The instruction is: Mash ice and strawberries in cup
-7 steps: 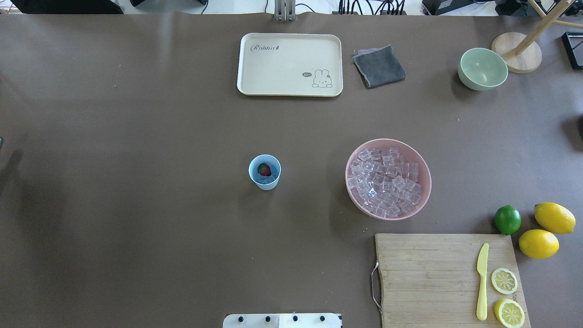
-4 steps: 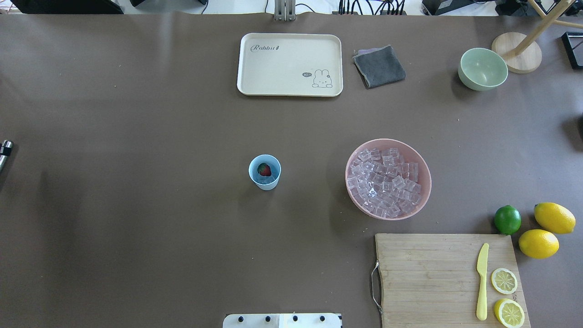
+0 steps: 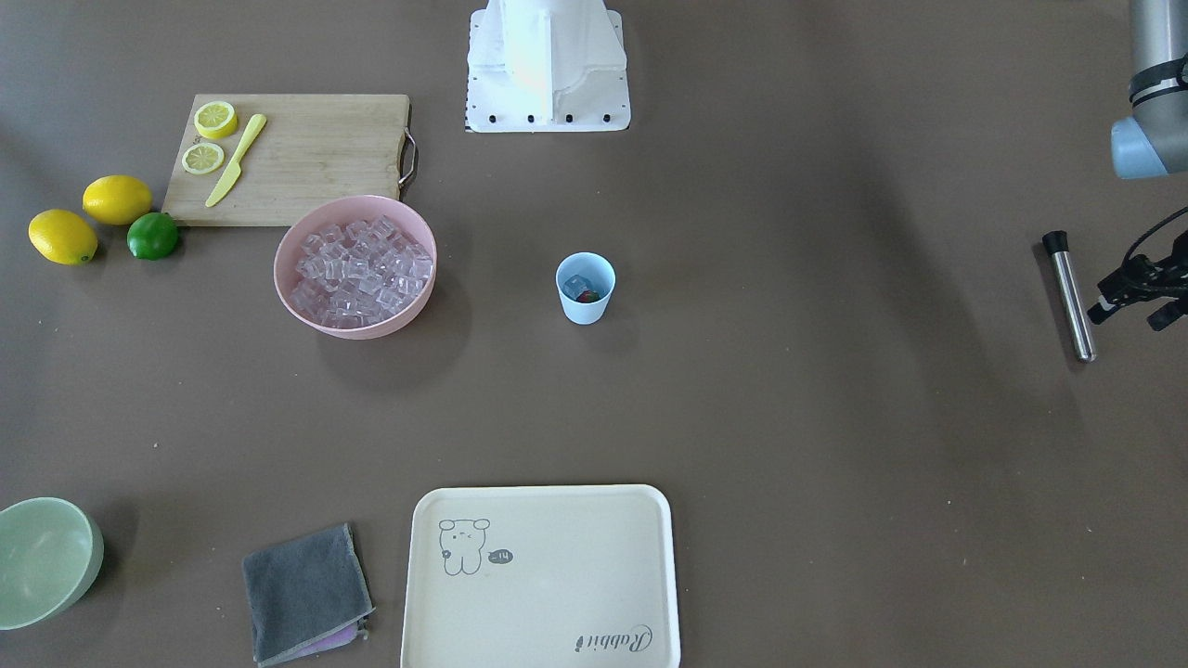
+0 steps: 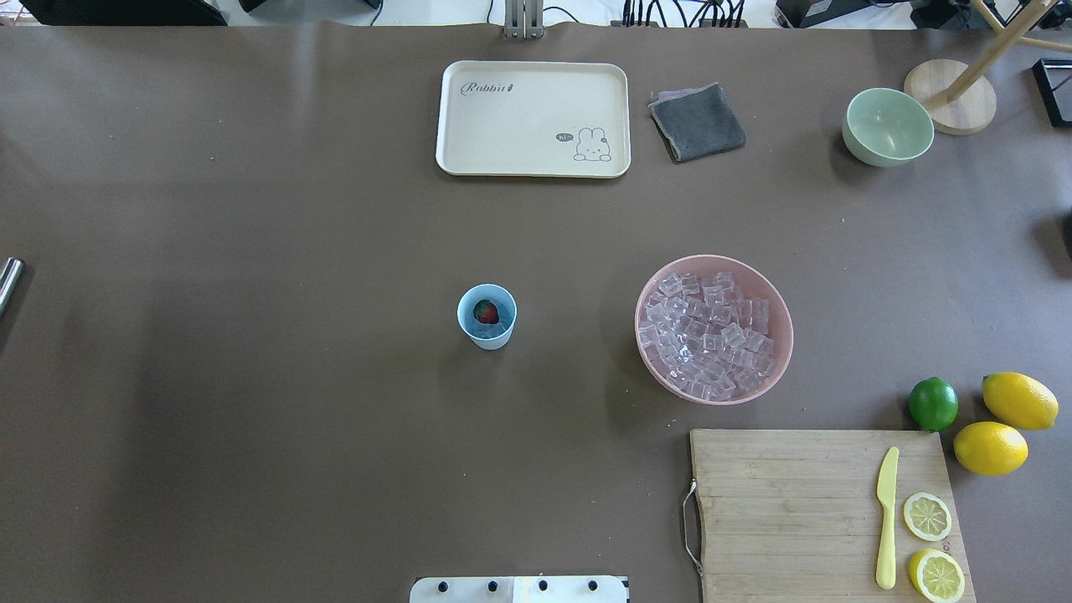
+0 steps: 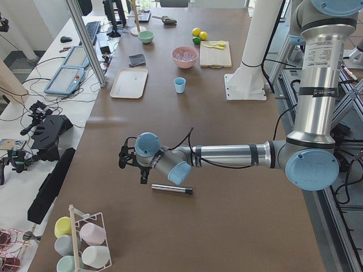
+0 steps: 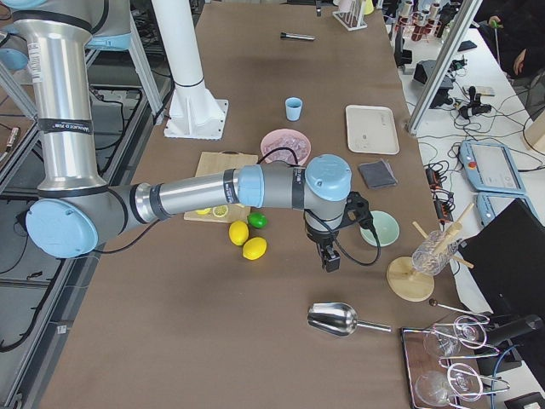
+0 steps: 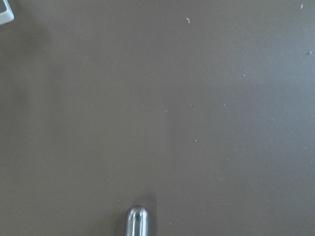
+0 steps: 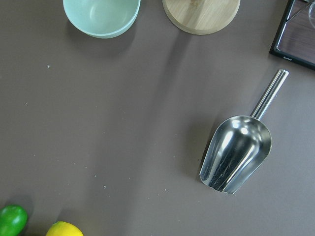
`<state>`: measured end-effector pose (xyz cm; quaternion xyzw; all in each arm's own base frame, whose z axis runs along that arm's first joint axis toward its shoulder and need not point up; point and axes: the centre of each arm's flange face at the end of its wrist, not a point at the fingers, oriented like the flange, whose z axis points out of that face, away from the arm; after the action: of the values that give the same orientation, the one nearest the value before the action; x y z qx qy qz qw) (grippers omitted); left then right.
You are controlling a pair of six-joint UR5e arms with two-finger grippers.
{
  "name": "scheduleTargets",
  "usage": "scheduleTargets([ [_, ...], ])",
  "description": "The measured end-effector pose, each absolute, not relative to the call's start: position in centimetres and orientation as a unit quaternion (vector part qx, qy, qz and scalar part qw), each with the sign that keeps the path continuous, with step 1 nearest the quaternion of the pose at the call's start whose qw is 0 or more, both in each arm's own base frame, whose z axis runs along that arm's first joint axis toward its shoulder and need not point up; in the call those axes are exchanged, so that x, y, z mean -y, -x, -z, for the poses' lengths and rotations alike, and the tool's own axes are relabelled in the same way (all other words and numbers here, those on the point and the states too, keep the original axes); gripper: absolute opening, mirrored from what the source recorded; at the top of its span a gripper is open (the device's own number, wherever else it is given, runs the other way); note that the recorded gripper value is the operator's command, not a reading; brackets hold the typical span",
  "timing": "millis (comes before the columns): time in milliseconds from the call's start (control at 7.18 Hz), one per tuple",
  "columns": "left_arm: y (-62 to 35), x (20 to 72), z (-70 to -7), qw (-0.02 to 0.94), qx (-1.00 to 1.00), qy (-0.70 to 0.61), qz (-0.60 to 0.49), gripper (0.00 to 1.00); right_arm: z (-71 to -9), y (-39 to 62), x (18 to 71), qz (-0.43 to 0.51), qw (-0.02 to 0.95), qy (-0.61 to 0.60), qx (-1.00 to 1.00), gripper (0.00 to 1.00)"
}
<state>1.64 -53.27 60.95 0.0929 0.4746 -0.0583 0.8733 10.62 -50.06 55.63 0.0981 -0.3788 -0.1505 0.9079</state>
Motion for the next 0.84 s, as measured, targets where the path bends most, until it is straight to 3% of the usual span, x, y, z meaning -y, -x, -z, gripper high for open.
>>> scheduleTargets([
  [836, 7.6, 51.9, -57.7, 0.885, -0.458, -0.083, 0.030, 0.99, -60.5, -10.3, 50.6, 0.134, 0.920, -0.098, 0.354, 1.00],
])
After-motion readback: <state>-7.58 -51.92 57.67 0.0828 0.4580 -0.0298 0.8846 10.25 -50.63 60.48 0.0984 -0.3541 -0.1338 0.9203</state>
